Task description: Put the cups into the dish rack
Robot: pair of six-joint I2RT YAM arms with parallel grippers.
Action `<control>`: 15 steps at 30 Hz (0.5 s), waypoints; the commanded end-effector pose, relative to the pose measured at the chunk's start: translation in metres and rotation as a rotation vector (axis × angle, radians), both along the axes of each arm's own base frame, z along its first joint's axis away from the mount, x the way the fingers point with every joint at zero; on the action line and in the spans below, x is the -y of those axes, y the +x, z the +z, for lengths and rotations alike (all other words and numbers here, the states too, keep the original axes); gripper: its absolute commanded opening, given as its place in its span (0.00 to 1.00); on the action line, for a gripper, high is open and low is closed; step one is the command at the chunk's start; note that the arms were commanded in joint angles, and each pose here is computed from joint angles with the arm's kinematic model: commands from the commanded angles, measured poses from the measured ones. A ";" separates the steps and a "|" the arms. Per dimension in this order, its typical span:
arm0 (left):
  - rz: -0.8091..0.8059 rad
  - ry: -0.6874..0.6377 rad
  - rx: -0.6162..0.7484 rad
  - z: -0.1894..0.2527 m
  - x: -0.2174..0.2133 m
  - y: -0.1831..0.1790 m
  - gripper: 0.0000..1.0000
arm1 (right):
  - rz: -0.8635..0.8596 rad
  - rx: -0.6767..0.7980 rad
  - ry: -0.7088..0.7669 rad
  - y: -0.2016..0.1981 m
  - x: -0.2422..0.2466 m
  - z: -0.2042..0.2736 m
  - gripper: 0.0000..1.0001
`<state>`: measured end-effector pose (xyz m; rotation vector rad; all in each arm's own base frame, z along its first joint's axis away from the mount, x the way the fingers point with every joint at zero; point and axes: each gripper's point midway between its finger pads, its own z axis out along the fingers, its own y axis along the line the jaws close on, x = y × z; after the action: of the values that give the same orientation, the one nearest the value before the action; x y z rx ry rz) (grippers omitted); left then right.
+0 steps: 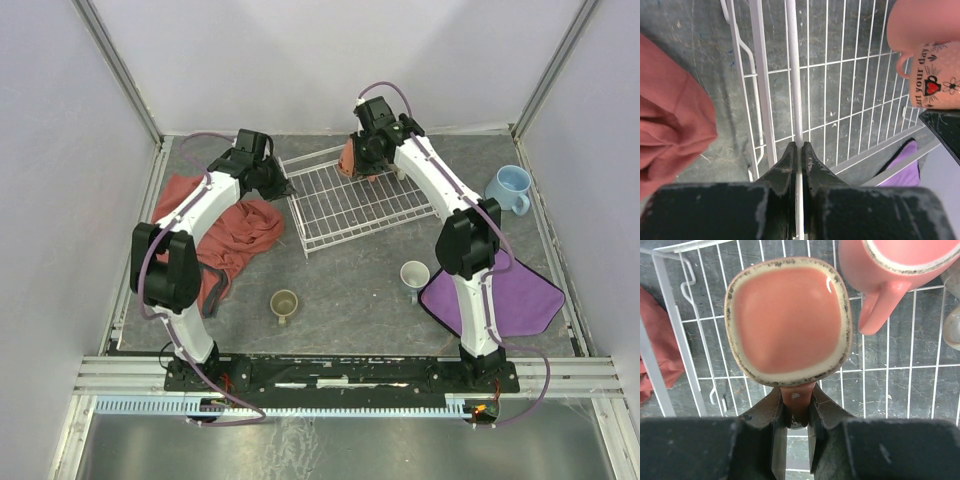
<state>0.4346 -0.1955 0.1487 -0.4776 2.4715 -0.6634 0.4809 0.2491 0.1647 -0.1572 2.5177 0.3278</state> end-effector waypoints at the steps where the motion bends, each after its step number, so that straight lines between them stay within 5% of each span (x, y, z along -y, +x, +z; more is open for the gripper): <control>1: -0.052 -0.103 -0.120 0.000 0.023 -0.045 0.03 | 0.006 0.168 -0.016 0.010 0.001 0.049 0.01; 11: -0.065 -0.160 -0.119 0.009 0.037 -0.062 0.03 | 0.022 0.179 -0.112 0.011 -0.006 0.028 0.01; 15: -0.074 -0.154 -0.096 0.012 0.038 -0.057 0.15 | 0.016 0.178 -0.131 0.009 -0.008 0.019 0.01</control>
<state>0.3968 -0.2111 0.1484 -0.5525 2.5140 -0.7660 0.4769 0.2542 0.1530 -0.2638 2.4869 0.1645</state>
